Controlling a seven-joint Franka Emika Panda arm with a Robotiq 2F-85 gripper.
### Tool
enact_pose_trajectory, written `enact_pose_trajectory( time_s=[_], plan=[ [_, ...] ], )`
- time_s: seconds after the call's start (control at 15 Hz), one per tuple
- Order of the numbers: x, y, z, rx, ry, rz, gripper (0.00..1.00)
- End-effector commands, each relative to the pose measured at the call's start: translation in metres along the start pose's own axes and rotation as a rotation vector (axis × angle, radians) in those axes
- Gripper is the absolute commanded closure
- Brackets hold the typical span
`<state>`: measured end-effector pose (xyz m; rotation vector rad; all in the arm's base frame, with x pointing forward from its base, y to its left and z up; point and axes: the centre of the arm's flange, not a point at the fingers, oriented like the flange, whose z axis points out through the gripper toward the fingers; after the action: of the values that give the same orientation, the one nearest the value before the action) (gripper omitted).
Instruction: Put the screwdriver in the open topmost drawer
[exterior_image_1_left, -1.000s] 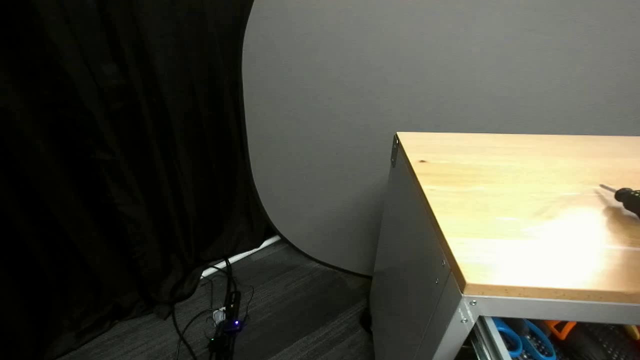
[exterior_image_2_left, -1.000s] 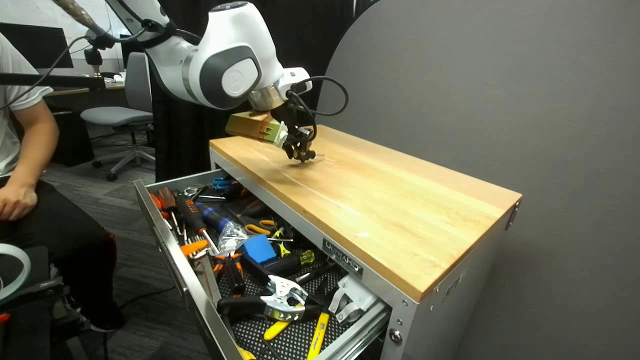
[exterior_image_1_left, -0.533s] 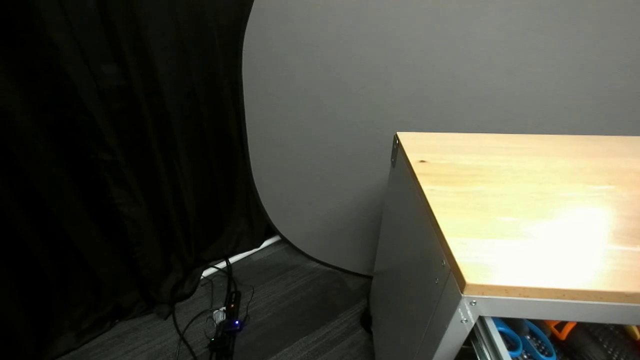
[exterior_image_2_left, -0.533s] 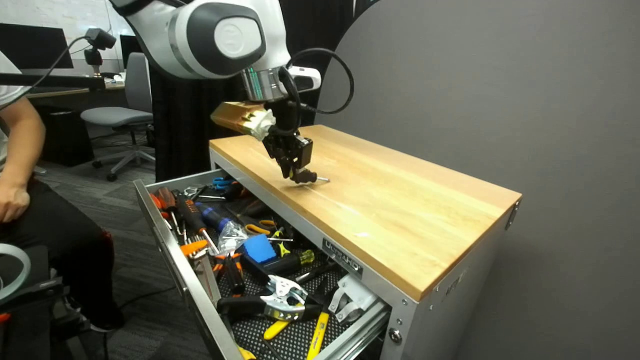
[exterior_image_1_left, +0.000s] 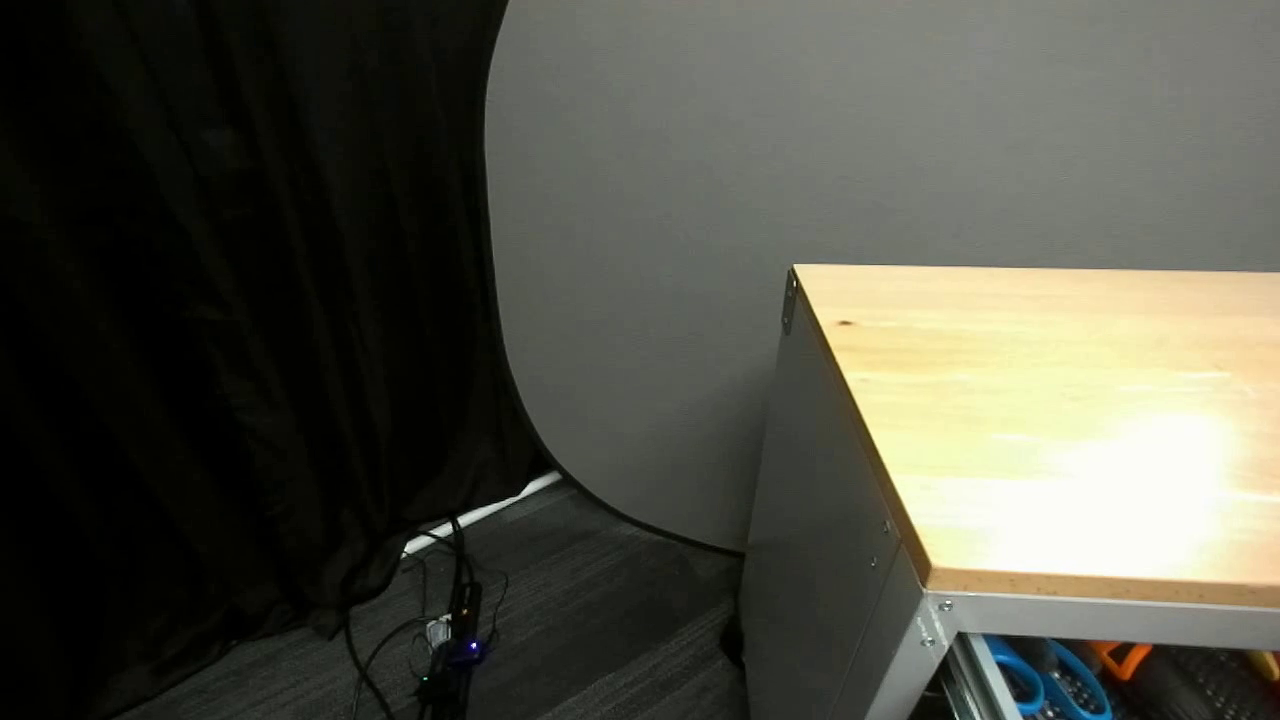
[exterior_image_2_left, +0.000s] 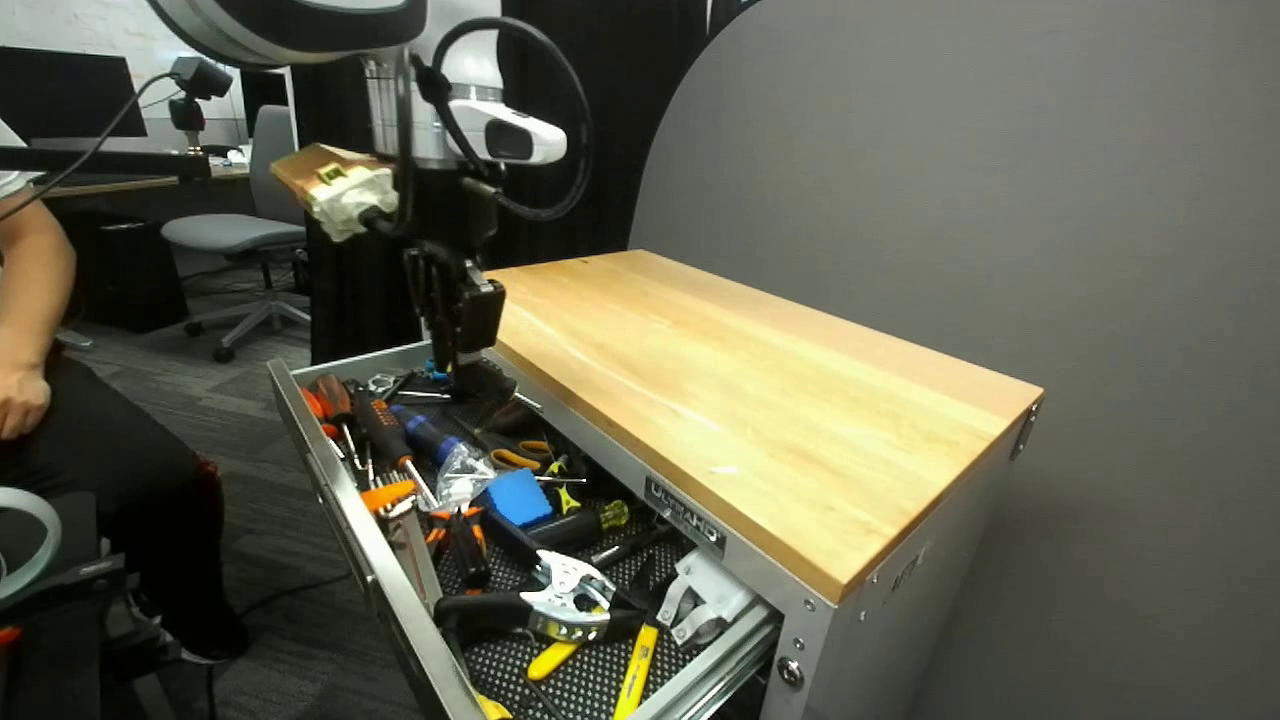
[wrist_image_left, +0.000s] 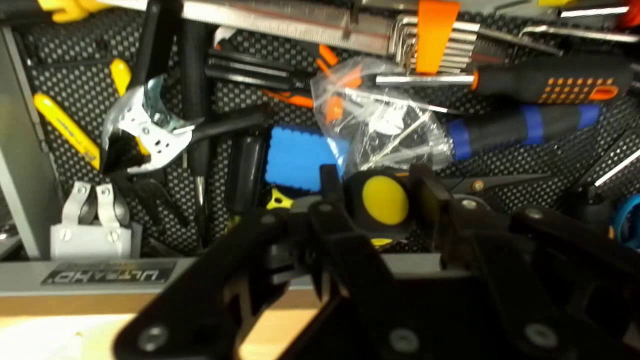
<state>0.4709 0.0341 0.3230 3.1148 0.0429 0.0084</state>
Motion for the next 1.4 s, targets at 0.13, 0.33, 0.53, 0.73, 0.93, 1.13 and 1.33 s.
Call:
enact_pose_trajectory(
  time_s=[0.13,0.33,0.53,0.73,0.93,1.13,1.33],
  plan=[
    [-0.036,-0.014,0.012,0.072,-0.032,-0.095,0.82],
    [-0.031,-0.037,0.03,0.096,-0.039,-0.202,0.82],
    [-0.025,-0.056,0.047,0.119,-0.032,-0.294,0.82],
    [-0.018,-0.071,0.059,0.134,-0.013,-0.364,0.82],
    [-0.008,-0.078,0.06,0.125,0.038,-0.414,0.81],
    [0.004,-0.083,0.061,0.116,0.098,-0.454,0.82],
    [0.014,-0.079,0.061,0.097,0.119,-0.463,0.36]
  ],
)
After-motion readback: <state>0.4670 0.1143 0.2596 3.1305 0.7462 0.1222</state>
